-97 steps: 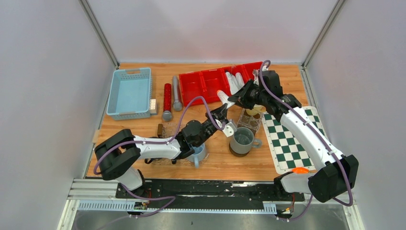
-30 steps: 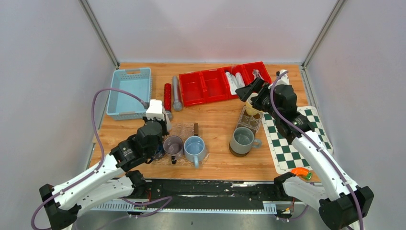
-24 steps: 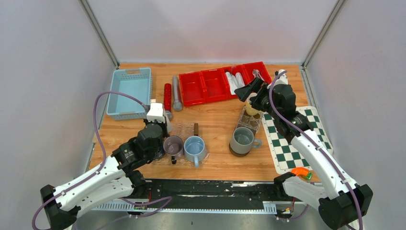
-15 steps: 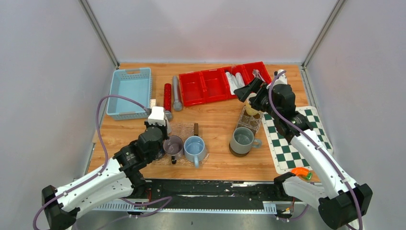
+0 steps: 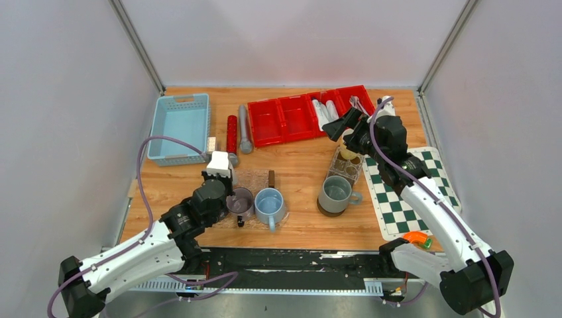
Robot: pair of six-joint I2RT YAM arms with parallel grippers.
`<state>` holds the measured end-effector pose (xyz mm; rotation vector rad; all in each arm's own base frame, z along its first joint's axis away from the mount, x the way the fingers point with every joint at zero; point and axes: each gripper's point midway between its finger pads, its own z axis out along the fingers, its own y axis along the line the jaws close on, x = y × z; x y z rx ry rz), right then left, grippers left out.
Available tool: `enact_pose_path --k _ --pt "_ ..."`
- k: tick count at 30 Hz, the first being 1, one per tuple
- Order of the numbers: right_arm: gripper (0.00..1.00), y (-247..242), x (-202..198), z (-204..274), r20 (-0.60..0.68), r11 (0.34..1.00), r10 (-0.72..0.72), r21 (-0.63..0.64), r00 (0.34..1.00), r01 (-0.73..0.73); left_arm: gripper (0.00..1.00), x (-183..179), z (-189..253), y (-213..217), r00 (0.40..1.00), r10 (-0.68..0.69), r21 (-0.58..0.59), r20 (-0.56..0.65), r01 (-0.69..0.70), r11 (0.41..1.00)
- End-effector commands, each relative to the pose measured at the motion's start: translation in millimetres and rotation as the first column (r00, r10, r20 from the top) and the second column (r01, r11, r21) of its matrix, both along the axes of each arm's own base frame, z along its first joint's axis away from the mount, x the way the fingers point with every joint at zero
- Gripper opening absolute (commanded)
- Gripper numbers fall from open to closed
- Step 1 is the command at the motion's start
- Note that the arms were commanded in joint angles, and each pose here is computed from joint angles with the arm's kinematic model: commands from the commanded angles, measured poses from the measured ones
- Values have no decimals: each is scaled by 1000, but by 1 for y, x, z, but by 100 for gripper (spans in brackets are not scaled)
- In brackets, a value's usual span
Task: Prepare toiletry sets of a toothbrush and toothpaste on the tray
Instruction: Place the toothpaste in the toothpaste holder.
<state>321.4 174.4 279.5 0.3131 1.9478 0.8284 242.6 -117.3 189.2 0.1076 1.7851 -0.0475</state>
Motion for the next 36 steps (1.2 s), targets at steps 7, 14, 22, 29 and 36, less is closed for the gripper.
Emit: enact_pose_path --k 7,14,22,29,36 --pt "100 2 6 6 45 1000 19 5 999 -19 0 3 -7 -4 999 23 -89 22 -21 996" --pt "100 4 7 0 30 1000 27 4 999 -27 3 2 -20 -2 1000 30 -85 6 -29 996" --pt "100 3 8 -5 19 1000 30 1 999 -30 14 1 -26 0 999 44 -99 -3 -44 994" --pt "100 1 10 -5 26 1000 28 -11 999 -28 52 -1 -14 6 998 59 -118 19 -56 991" --pt "100 -6 18 3 54 999 10 -45 998 -7 81 -2 14 14 995 80 -117 65 -72 991"
